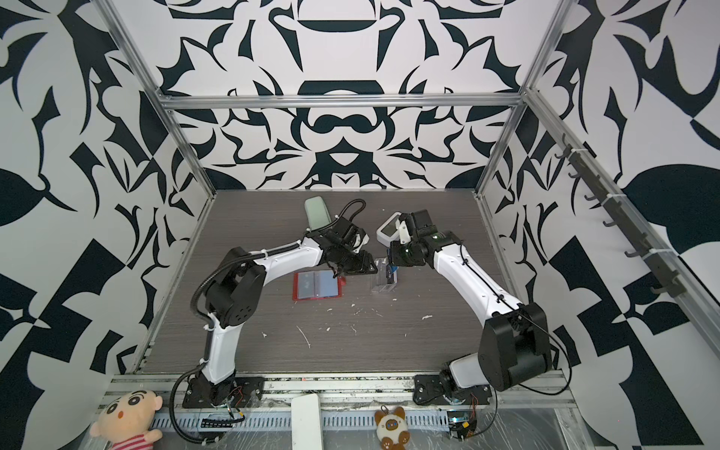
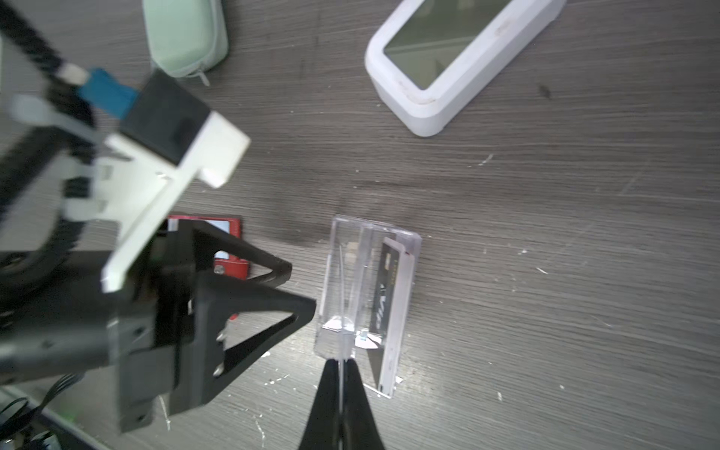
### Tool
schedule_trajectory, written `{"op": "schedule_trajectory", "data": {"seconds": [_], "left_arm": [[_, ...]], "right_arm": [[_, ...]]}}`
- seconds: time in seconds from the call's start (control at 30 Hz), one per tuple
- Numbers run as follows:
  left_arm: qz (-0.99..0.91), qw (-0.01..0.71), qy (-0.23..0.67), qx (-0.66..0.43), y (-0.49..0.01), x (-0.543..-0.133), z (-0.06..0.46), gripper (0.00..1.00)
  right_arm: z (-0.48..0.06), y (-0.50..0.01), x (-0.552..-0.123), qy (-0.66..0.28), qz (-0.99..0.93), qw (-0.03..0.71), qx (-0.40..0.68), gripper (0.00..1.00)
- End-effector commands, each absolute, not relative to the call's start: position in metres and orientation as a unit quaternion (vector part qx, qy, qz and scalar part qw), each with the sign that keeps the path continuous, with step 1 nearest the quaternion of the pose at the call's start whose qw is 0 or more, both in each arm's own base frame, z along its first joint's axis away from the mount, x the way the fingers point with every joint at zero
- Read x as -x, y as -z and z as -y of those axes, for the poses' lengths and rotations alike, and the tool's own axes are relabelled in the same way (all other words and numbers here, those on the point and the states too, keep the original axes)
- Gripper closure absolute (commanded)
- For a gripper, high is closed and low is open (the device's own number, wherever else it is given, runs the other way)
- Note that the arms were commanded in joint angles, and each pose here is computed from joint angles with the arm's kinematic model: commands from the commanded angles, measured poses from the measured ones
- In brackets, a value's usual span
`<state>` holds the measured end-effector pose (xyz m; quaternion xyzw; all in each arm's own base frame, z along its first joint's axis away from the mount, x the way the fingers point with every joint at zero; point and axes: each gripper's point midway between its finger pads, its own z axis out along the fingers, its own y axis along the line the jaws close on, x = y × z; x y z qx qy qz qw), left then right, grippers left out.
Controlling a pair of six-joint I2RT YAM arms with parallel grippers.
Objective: Insert credit cards into a card holder
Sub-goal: Pick up the credit card from the storage box, then insert the credit card into the card slot.
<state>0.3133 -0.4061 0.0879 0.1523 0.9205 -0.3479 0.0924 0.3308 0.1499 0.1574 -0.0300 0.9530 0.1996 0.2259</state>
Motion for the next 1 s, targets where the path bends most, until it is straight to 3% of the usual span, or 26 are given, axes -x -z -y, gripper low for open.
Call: {"op": "schedule_trajectory", "data": {"seconds": [0.0,0.13,0.5,0.97], "left_arm": [[-0.908,0.16,0.348,-0.166,-0.12,-0.319,0.395,0.43],[-0.918,0.197,0.309,-0.152,-0.124,-0.319,0.363,0.42],[-0.942,0.213,0.253,-0.052,-0.109,-0.311,0.25,0.43],[-0.957,0.17,0.221,0.082,-0.057,-0.295,0.149,0.44]], "right_arm": [[-0.168,-0.172,-0.334,-0.248,-0.937,0.244,0.043,1.0],[-0.19,-0.174,-0.334,-0.28,-0.927,0.241,0.062,1.0],[-0.262,-0.163,-0.333,-0.32,-0.914,0.222,0.11,1.0],[-0.341,-0.124,-0.325,-0.385,-0.901,0.148,0.133,1.0]]}}
